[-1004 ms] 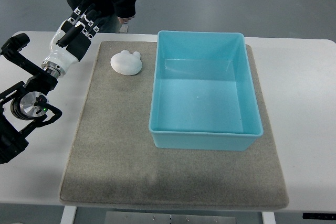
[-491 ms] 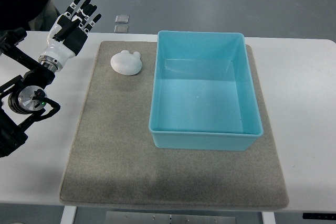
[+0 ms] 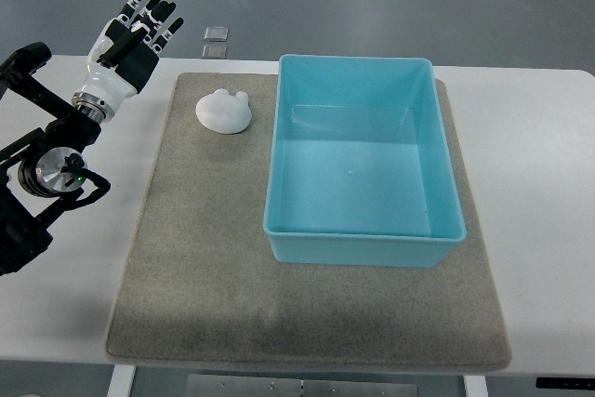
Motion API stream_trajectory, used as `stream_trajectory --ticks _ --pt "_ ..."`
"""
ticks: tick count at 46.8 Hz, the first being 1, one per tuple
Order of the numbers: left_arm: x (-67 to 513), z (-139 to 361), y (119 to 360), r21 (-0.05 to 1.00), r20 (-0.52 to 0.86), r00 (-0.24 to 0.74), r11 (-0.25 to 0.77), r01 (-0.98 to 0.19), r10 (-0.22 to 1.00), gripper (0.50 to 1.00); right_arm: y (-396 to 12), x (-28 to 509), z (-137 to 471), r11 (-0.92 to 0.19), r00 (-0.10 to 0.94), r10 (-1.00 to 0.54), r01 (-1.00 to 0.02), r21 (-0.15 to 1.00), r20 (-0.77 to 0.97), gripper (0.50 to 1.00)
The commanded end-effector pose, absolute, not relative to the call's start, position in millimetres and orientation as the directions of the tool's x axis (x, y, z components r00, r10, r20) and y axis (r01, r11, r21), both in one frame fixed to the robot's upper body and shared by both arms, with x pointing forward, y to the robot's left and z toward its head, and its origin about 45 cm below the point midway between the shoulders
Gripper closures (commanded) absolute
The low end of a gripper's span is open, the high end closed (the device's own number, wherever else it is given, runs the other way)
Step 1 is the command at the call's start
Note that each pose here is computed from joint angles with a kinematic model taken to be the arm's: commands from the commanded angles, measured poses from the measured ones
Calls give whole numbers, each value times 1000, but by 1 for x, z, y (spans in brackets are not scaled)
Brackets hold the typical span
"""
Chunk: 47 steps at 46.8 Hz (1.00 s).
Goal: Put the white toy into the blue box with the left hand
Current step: 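Raise the left hand and rotate it palm-down above the mat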
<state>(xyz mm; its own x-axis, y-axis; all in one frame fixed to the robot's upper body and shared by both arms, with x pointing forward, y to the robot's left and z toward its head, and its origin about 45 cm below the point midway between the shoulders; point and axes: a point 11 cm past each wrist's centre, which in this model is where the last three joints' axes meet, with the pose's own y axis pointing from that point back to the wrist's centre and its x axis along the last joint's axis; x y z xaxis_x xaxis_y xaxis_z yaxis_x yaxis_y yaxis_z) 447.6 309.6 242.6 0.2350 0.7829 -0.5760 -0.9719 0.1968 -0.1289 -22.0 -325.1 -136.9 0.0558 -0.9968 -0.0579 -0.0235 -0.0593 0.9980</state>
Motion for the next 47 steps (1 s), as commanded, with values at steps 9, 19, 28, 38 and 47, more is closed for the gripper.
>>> stream_trajectory --ticks 9,19,28,38,47 --pt "445 241 309 -133 -584 253 217 -967 771 506 -325 -22 -137 -59 56 -997 -24 998 -58 564" --pt "443 238 310 -154 -602 281 236 -959 747 506 -325 -22 -137 -59 56 -997 -24 998 -58 564" --pt "445 237 317 -142 -595 256 214 -966 762 508 -325 -22 -137 -59 56 -997 -24 998 -58 564" --pt "451 236 334 -129 -578 213 170 -977 787 508 -325 -22 -137 -59 56 -997 -24 998 -58 564" --pt "457 244 341 -134 -559 206 157 -978 803 523 -325 -22 -137 -59 56 -997 -24 998 -58 564"
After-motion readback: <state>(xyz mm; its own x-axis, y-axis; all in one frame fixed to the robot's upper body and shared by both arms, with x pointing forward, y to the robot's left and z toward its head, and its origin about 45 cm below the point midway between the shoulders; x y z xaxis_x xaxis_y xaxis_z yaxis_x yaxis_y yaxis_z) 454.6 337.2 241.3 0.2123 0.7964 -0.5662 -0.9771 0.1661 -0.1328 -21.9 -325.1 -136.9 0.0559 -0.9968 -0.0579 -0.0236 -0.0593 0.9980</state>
